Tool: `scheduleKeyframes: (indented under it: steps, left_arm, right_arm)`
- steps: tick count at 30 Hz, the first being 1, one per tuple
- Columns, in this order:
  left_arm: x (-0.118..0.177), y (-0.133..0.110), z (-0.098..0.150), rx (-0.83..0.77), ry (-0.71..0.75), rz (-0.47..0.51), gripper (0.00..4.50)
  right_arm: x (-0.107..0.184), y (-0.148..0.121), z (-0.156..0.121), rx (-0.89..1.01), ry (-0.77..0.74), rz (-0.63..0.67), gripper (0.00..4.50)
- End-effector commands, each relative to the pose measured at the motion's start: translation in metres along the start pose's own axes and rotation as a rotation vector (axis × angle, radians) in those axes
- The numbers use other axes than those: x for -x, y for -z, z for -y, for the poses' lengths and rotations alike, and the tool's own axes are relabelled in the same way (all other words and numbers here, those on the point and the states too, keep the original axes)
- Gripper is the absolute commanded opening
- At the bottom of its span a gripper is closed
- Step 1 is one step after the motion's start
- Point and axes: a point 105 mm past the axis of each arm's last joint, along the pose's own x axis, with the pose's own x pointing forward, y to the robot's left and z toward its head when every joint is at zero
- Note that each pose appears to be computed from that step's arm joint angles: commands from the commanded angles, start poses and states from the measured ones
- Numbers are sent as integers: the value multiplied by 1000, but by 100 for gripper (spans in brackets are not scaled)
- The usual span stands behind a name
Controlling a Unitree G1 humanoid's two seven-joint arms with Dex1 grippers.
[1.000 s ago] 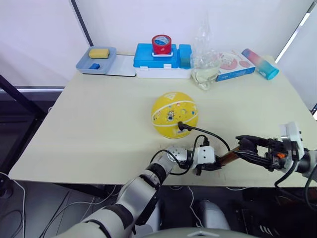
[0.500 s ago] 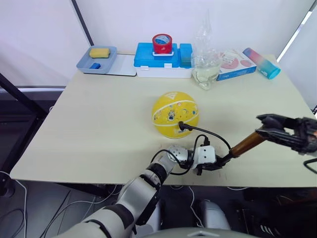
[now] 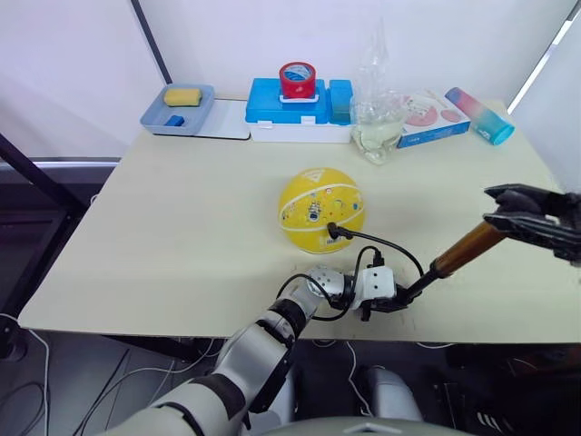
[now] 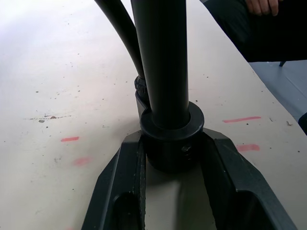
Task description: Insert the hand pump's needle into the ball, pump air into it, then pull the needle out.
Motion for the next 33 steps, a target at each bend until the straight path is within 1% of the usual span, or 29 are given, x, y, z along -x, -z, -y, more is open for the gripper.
scheduleKeyframes:
  steps: [1, 3, 6, 7, 9, 12, 15, 18, 21, 24, 28, 33]
  left_arm:
    - [-1, 18, 18, 39, 64, -63, 114]
    - [-1, 18, 17, 39, 64, -63, 114]
    - [-1, 17, 19, 28, 74, -61, 113]
    - [-1, 17, 20, 25, 77, -59, 113]
    - [-1, 17, 20, 26, 79, -58, 113]
    - [-1, 19, 21, 28, 81, -62, 113]
    - [-1, 20, 22, 30, 81, -67, 113]
    - [-1, 20, 22, 30, 79, -69, 113]
    - [-1, 20, 22, 28, 80, -72, 113]
    - [-1, 21, 22, 27, 81, -76, 113]
    - [-1, 21, 22, 28, 80, -77, 113]
    - [0, 22, 23, 32, 80, -78, 113]
  right_arm:
    - [-5, 28, 7, 20, 47, -53, 192]
    - [-9, 42, 6, -3, 37, -57, 192]
    - [-15, 80, 6, -24, 45, -132, 192]
    - [-15, 89, 7, -18, 52, -150, 192]
    - [-14, 97, 11, -4, 70, -157, 192]
    - [-13, 98, 13, 22, 73, -154, 192]
    - [-13, 87, 13, 32, 64, -118, 192]
    - [-11, 61, 13, 25, 52, -41, 192]
    - [-5, 29, 10, 42, 30, -2, 192]
    - [1, 4, 9, 59, 26, 24, 192]
    - [9, -26, 6, 84, 28, 52, 192]
    - [16, -55, 0, 101, 27, 91, 192]
